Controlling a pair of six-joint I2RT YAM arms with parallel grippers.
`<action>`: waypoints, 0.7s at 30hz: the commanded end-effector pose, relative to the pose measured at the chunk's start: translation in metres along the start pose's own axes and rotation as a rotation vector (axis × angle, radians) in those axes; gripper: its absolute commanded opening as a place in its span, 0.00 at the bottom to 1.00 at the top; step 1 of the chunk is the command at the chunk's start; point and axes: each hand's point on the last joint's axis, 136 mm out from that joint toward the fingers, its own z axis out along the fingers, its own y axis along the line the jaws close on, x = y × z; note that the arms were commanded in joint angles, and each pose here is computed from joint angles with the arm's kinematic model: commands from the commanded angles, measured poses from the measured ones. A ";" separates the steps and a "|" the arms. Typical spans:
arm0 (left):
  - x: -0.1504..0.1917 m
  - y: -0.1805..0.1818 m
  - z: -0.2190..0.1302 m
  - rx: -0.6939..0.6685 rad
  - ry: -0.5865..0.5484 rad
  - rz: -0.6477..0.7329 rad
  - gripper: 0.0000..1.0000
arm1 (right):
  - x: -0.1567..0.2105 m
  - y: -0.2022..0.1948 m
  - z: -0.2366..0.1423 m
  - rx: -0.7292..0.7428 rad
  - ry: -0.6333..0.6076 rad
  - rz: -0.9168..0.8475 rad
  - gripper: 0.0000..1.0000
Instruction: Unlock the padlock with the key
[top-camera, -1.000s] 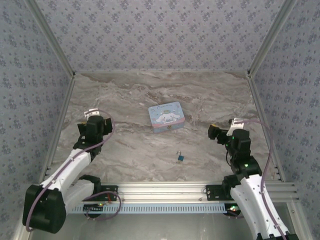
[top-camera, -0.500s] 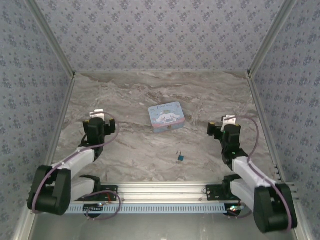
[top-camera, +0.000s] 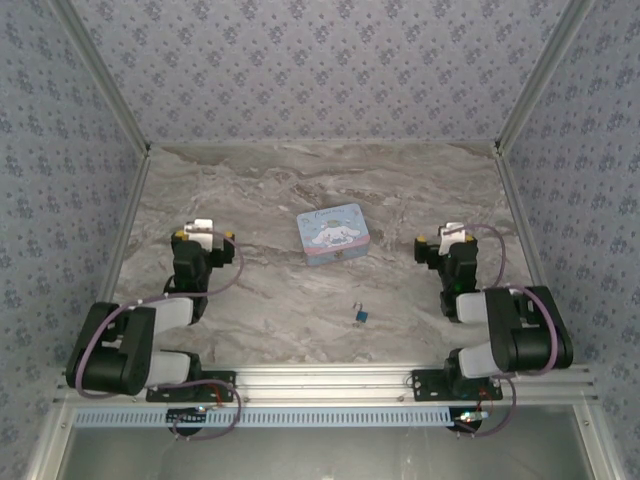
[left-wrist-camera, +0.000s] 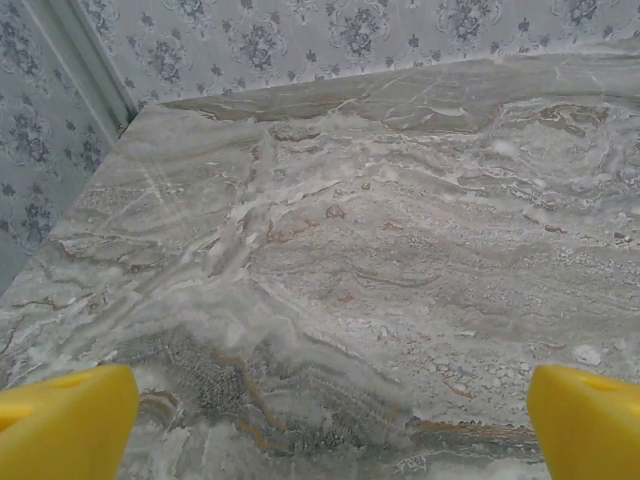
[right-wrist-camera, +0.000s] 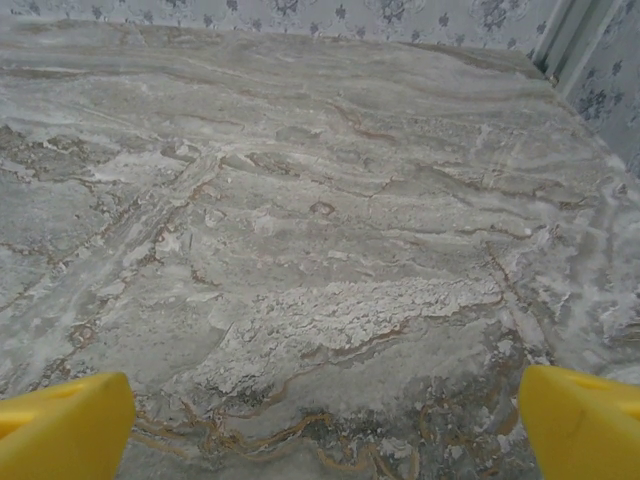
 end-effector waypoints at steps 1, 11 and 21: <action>-0.007 -0.001 0.005 0.033 -0.081 0.001 0.99 | -0.016 0.004 0.007 -0.032 -0.080 -0.008 1.00; 0.010 0.009 0.038 0.058 0.067 -0.072 0.99 | -0.012 -0.019 0.030 0.018 0.057 0.092 1.00; 0.011 0.027 0.045 0.038 0.091 -0.164 1.00 | -0.013 -0.015 0.031 0.020 0.058 0.067 1.00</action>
